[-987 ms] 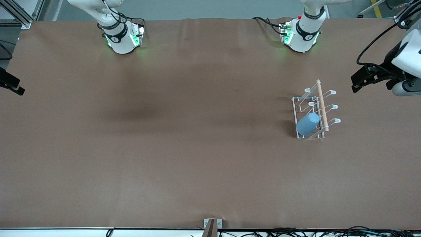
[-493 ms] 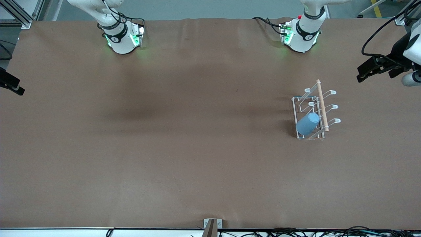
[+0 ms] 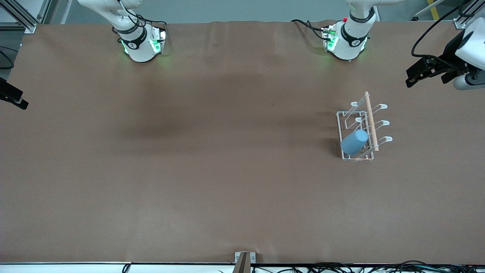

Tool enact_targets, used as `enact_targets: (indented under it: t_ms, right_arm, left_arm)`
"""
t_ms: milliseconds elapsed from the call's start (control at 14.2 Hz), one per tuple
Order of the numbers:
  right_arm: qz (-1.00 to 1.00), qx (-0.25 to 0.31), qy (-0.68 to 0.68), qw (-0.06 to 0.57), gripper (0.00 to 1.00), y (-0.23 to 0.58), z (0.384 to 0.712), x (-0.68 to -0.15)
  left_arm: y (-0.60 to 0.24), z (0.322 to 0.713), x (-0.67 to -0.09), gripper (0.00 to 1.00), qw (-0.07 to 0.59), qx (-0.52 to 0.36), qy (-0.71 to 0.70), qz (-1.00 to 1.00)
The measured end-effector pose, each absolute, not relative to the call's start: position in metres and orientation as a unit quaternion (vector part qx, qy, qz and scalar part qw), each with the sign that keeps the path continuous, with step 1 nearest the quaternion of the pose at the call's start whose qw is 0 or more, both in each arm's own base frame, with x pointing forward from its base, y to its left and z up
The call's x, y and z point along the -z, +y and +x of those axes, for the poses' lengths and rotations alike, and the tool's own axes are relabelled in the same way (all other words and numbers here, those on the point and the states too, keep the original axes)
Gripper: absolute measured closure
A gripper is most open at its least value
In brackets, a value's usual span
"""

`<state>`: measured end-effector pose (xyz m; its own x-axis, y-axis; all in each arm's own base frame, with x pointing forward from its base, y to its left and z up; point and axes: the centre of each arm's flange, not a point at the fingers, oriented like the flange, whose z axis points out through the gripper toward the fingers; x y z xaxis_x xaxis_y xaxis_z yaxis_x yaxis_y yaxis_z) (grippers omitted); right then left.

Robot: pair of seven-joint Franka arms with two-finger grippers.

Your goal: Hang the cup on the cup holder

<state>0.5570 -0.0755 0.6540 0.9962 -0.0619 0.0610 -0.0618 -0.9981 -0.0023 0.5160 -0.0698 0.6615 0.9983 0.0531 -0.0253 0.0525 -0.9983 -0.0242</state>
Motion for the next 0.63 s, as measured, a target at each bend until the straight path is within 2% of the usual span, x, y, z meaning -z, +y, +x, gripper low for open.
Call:
enact_targets:
  t_ms: [634]
  right_arm:
    - [-0.999, 0.029, 0.030, 0.000, 0.00, -0.0747, 0.5570, -0.6534]
  left_arm:
    - [-0.0668, 0.5201, -0.6578, 0.00, 0.010, -0.009, 0.050, -0.999]
